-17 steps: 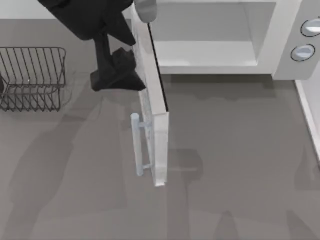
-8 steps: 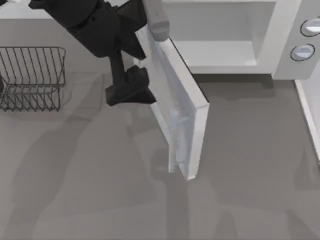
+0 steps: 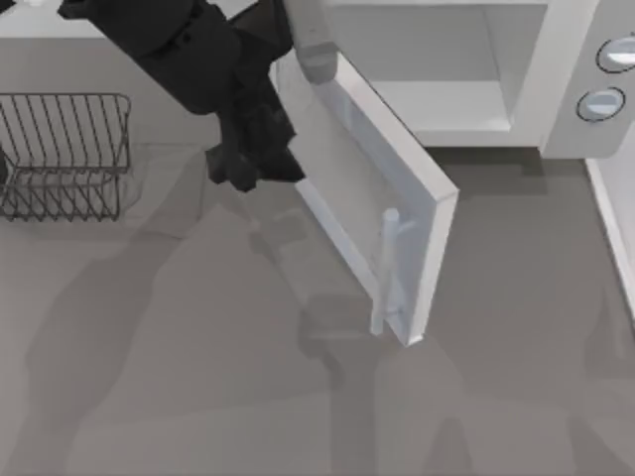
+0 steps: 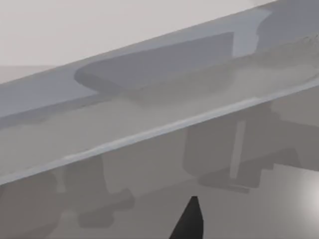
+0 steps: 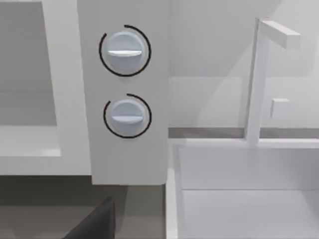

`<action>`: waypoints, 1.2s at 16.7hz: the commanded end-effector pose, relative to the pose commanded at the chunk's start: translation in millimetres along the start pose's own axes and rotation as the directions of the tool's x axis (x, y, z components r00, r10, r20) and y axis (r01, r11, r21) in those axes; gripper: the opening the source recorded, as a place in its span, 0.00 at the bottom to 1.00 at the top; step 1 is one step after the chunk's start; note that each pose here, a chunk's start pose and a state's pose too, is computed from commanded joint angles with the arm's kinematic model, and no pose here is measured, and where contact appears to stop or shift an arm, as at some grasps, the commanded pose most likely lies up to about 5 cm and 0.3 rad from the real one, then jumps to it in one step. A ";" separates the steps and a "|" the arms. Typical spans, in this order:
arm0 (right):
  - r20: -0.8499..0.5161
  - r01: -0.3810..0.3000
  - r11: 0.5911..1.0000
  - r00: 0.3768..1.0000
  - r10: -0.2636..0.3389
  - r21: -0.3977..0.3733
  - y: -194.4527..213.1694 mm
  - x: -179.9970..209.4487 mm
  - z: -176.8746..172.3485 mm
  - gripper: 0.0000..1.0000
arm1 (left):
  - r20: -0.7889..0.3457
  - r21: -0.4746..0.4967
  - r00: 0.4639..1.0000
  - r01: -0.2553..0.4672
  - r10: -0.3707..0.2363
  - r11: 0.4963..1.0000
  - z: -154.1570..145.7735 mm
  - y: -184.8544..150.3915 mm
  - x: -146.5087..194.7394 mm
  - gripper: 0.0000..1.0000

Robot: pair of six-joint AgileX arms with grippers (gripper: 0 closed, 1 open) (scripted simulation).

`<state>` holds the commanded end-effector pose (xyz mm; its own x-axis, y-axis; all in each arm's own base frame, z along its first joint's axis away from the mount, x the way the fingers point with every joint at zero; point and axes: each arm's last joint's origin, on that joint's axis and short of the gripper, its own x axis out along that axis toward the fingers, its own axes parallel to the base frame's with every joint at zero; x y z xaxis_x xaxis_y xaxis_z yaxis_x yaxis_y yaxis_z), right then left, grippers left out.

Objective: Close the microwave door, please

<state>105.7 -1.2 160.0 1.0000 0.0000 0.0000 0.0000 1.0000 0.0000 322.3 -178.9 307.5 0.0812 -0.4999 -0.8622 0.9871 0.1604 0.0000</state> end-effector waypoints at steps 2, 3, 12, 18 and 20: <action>0.000 0.000 1.000 1.000 0.000 0.000 0.0 0.0 0.0 1.00 | 0.000 0.000 1.000 0.000 0.000 1.000 0.0 0.0 0.0 0.17; 0.000 0.000 1.000 1.000 0.000 0.000 0.0 0.0 0.0 1.00 | 0.000 0.000 1.000 0.000 0.000 1.000 0.0 0.0 0.0 0.10; 0.000 0.000 1.000 1.000 0.000 0.000 0.0 0.0 0.0 1.00 | 0.000 0.000 1.000 0.000 0.000 1.000 0.0 0.0 0.0 0.00; 0.000 0.000 1.000 1.000 0.000 0.000 0.0 0.0 0.0 1.00 | -0.004 -0.005 1.000 0.004 -0.004 1.000 12.6 -2.0 9.1 0.00; 0.000 0.000 1.000 1.000 0.000 0.000 0.0 0.0 0.0 1.00 | 0.000 -0.002 1.000 -0.001 0.001 1.000 16.4 -3.1 9.7 0.00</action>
<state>105.7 -1.2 160.0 1.0000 0.0000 0.0000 0.0000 1.0000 0.0000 322.3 -198.3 307.5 0.0822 -0.4997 -0.8623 0.9867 0.1624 -0.0001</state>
